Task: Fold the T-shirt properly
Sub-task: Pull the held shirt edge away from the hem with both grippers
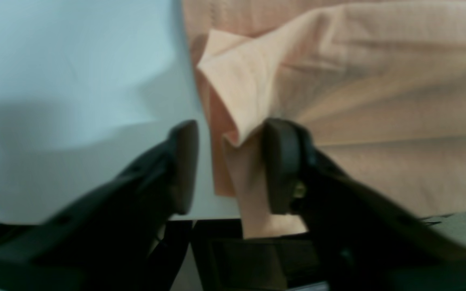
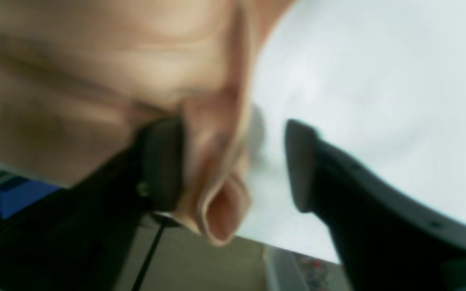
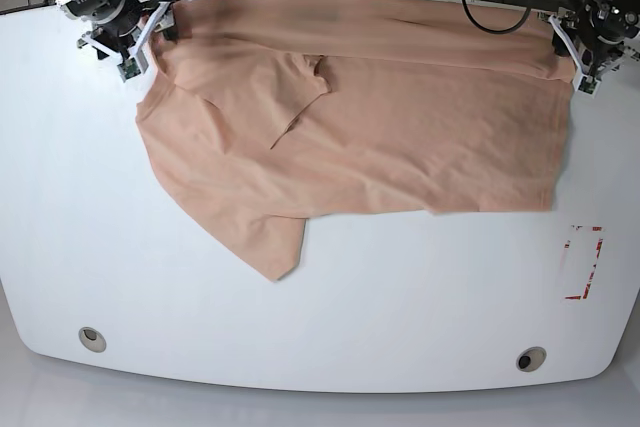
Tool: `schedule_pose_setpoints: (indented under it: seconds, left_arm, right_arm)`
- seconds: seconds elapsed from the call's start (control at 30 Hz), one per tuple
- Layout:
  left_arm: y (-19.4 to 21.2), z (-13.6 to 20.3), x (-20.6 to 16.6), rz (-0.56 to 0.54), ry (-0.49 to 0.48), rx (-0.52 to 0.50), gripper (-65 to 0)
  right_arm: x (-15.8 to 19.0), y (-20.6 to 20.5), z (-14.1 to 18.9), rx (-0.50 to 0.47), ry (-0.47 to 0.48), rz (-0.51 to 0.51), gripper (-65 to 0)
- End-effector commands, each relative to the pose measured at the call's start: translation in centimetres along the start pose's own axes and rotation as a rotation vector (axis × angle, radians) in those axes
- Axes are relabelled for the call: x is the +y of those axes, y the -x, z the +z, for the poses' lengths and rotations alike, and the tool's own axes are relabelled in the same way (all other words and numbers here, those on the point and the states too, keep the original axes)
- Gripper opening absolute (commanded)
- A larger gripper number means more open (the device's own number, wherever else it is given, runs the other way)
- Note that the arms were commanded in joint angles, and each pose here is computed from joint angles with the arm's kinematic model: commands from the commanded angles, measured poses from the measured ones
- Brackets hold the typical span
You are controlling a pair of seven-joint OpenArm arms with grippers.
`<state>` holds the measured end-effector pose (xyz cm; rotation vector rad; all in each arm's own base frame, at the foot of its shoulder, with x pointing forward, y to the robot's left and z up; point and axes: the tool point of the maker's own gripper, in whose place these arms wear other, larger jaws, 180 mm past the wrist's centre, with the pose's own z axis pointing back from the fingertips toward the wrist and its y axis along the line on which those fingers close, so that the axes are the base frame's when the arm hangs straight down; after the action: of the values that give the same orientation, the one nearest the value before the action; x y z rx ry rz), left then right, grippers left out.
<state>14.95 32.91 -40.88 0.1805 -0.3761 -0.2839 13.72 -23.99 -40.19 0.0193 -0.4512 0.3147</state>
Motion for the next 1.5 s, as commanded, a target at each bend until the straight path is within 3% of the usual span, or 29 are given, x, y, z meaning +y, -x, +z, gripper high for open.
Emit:
schedule_pose_setpoints:
  seconds: [0.0, 0.1, 0.53, 0.8, 1.0, 1.2, 1.47]
  left_arm:
    - [-1.4, 1.0, 0.9, -0.032, -0.039, -0.018, -34.2]
    - [-2.4, 1.9, 1.5, -0.053, -0.072, -0.007, -34.0]
    - [-6.4, 4.0, 3.4, -0.071, -0.162, -0.049, -34.3]
    - [-6.5, 3.9, 3.0, -0.070, -0.152, -0.055, -34.4]
    - [-5.2, 2.9, 0.5, -0.035, -0.091, -0.037, -34.4]
    - [-3.9, 2.1, -2.3, -0.031, -0.026, -0.010, -35.1]
    - [-2.5, 1.8, -3.2, -0.031, -0.001, 0.003, -48.6]
  right_arm:
    - [-0.6, -2.1, 1.2, -0.065, 0.031, 0.034, -15.2]
    - [-0.5, -2.7, 1.5, -0.083, 0.033, 0.042, -12.7]
    - [-1.0, -5.4, 1.4, -0.156, 0.047, 0.041, -20.0]
    - [-0.3, -7.5, 2.3, -0.292, -0.026, -0.081, -35.8]
    - [0.7, -5.2, 3.0, -0.267, -0.097, -0.152, -44.9]
    - [1.2, -2.2, 3.2, -0.195, -0.102, -0.180, -52.6]
    - [1.5, 0.0, 2.7, -0.140, -0.118, -0.213, -53.4]
